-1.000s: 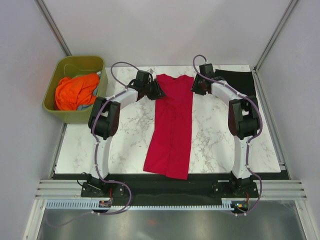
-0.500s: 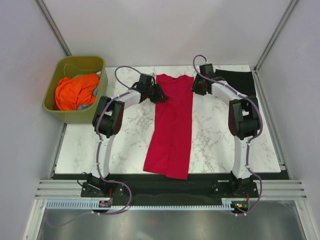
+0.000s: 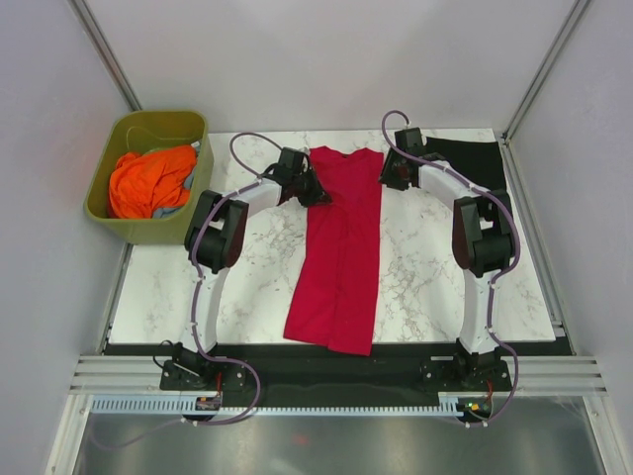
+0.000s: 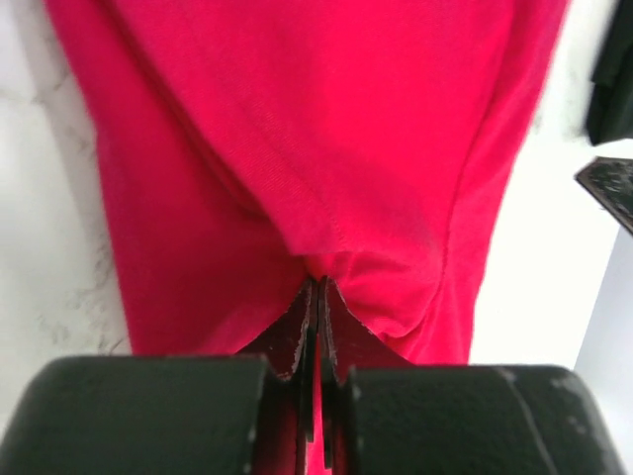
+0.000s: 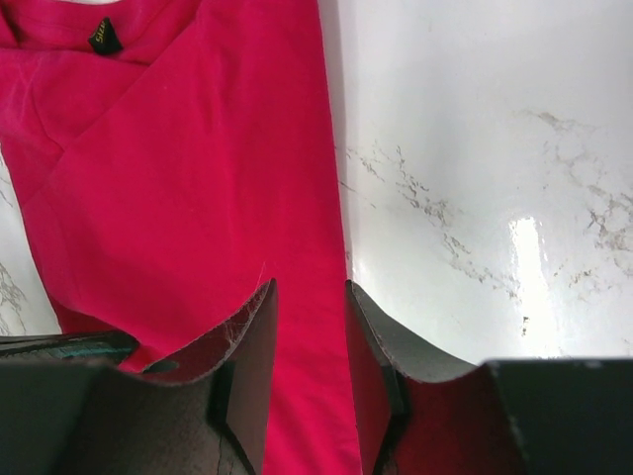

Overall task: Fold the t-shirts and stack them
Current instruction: Fold the tshirt

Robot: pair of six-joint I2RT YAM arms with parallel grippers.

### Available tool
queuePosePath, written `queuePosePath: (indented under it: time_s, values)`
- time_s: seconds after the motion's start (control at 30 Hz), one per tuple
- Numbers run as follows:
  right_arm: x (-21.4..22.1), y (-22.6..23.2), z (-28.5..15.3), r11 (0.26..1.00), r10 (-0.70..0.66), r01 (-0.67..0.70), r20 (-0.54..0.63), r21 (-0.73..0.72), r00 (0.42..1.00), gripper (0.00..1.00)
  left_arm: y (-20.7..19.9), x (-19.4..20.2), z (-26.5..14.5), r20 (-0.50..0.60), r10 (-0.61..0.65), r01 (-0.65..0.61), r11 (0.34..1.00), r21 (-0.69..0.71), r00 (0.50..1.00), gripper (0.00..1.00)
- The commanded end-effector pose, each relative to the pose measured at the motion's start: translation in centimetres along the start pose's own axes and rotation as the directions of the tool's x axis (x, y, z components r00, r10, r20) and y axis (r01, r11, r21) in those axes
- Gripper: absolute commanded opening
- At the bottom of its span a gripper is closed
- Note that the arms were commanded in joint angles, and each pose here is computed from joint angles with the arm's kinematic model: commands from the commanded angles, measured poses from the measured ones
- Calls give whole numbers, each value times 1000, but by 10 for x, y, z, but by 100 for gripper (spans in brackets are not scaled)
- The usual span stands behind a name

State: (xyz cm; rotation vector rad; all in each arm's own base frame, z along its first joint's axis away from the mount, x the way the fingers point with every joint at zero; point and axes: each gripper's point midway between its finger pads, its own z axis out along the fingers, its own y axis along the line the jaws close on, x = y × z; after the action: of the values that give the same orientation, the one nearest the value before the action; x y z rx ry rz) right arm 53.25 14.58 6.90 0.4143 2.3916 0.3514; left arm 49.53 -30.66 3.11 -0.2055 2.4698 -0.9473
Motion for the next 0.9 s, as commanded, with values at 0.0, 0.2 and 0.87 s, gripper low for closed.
queuePosePath:
  time_s: [0.0, 0.2, 0.87]
  values:
    - [-22, 14, -23, 999, -8, 11, 71, -39, 997, 41, -37, -22, -32, 67, 20, -19, 1000, -5, 998, 2]
    - [-21, 14, -24, 999, -4, 7, 68, -43, 998, 41, -18, -14, -39, 82, 25, -14, 992, -127, 996, 2]
    - [-10, 7, -8, 999, -31, 33, 37, -33, 999, 42, -1, -1, -43, 50, 45, -33, 975, -221, 998, 34]
